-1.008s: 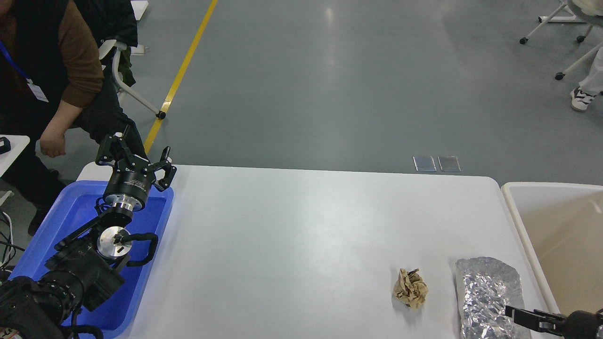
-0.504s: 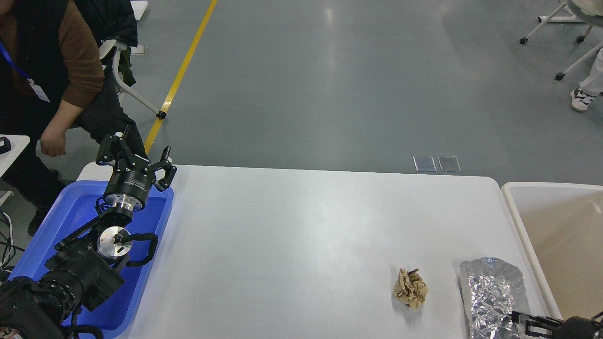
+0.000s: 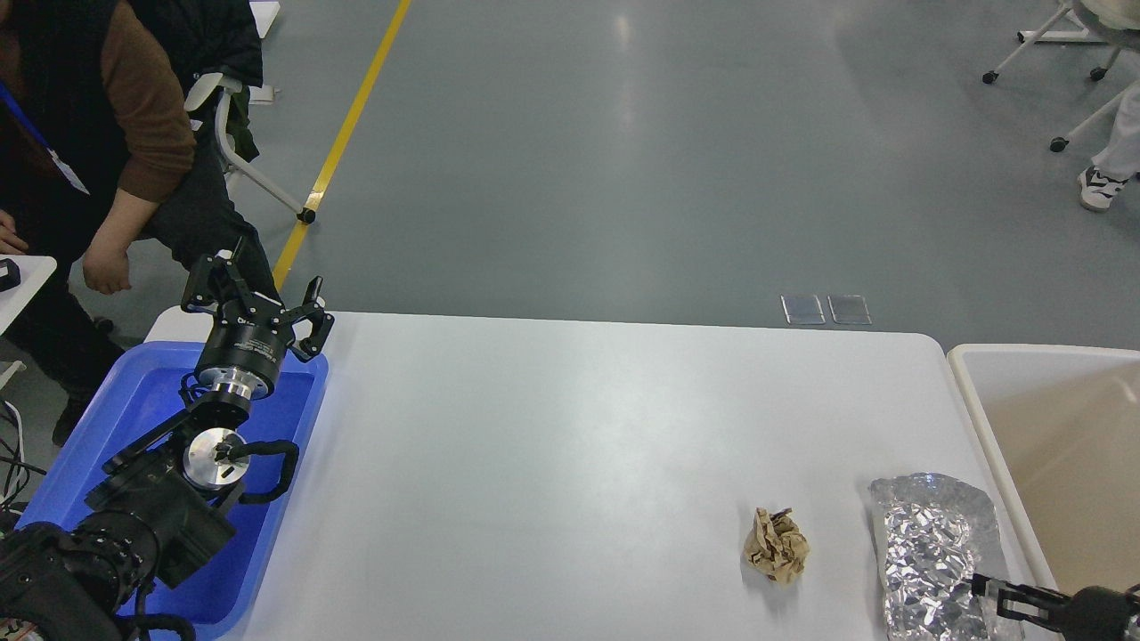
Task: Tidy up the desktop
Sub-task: 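Lift the foil wrapper with the right gripper toward the white bin, then release the foil wrapper from the right gripper into the white bin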
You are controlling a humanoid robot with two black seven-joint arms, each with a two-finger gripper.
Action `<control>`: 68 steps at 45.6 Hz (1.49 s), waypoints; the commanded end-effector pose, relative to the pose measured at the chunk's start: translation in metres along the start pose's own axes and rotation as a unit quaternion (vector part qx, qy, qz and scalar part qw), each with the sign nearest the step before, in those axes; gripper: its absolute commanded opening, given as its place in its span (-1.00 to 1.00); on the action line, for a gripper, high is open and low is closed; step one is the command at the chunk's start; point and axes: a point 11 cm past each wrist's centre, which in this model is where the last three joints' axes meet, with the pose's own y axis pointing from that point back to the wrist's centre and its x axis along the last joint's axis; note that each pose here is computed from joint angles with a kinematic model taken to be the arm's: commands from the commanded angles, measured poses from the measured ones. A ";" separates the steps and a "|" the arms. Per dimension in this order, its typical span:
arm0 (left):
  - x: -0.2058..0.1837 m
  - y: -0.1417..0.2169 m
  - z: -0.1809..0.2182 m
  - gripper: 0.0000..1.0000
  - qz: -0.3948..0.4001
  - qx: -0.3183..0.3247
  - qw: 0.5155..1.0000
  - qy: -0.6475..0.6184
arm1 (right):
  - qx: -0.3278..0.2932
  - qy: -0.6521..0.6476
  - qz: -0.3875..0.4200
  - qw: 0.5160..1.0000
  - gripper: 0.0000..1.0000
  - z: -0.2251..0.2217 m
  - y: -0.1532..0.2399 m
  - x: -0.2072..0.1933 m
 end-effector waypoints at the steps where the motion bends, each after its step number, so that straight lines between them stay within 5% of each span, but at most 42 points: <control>1: 0.000 0.000 0.000 1.00 0.000 0.000 1.000 0.000 | 0.016 -0.003 0.050 0.999 -1.00 -0.008 0.022 0.055; 24: 0.000 0.000 0.000 1.00 0.000 0.001 1.000 0.000 | 0.110 -0.037 0.095 0.989 -1.00 -0.077 0.107 0.179; 44: 0.000 0.000 0.000 1.00 0.001 0.000 1.000 0.000 | 0.147 -0.165 0.150 0.964 -1.00 -0.078 0.171 0.250; 51: 0.000 0.000 0.000 1.00 0.000 0.000 1.000 0.000 | 0.115 -0.215 0.196 0.950 -1.00 -0.045 0.182 0.265; 68: 0.000 0.000 -0.001 1.00 0.000 0.000 1.000 0.001 | -0.087 -0.306 0.267 0.910 -1.00 0.067 0.191 0.275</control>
